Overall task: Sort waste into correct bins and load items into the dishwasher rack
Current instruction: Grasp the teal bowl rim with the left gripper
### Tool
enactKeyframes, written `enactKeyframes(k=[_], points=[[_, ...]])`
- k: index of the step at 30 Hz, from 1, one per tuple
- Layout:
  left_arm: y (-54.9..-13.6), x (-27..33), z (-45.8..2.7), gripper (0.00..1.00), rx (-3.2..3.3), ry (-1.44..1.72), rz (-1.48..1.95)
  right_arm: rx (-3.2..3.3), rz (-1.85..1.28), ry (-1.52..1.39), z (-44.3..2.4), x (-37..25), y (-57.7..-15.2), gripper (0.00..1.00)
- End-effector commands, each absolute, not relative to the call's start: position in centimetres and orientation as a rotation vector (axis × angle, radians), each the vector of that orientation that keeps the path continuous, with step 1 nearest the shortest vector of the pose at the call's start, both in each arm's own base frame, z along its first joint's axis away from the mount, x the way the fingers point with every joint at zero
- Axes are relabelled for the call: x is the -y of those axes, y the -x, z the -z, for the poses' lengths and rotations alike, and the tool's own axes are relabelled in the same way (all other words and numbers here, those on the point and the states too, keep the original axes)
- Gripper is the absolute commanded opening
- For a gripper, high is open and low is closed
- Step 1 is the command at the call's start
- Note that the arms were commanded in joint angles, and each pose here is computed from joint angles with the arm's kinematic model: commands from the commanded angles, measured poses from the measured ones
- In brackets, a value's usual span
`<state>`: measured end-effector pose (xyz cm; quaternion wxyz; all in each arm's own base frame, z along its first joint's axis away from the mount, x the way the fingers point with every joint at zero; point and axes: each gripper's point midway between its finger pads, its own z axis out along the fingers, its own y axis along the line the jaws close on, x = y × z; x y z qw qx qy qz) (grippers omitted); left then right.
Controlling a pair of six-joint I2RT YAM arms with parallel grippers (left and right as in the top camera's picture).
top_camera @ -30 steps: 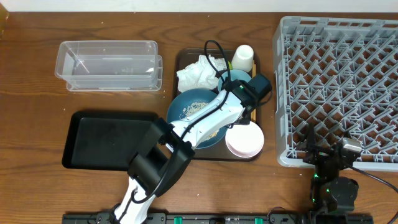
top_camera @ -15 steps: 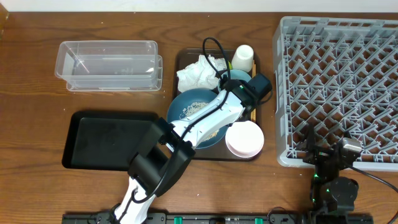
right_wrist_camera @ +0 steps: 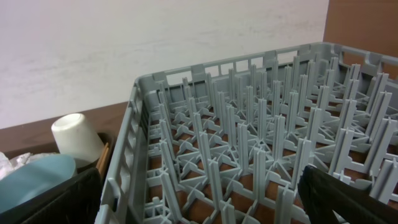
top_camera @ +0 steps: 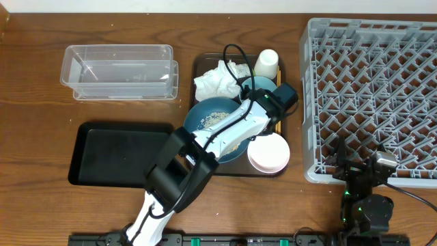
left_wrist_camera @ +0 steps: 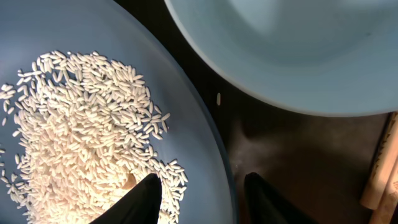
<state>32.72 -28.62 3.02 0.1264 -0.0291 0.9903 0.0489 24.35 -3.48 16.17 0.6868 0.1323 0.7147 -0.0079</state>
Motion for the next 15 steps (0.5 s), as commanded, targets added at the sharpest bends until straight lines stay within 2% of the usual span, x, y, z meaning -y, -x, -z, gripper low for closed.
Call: enactKeyframes(k=[1, 7, 9, 10, 15], points=[[-32.3, 28.1, -2.1, 0.42, -2.903, 0.104, -0.172, -1.601, 0.014, -0.282, -16.1, 3.2, -24.4, 0.99], [-32.3, 28.1, -2.1, 0.22, -2.902, 0.093, -0.176, -1.601, 0.014, -0.282, -16.1, 3.2, -24.4, 0.99], [-32.3, 28.0, -2.3, 0.19, -2.900, 0.092, -0.183, -1.601, 0.014, -0.282, -16.1, 3.2, -24.4, 0.99], [-32.3, 27.9, -2.6, 0.13, -2.897, 0.093, -0.189, -1.601, 0.014, -0.282, -16.1, 3.2, -24.4, 0.99], [-32.4, 27.2, -5.1, 0.09, -2.870, 0.094, -0.210, -1.601, 0.014, -0.282, -16.1, 3.2, -24.4, 0.99]])
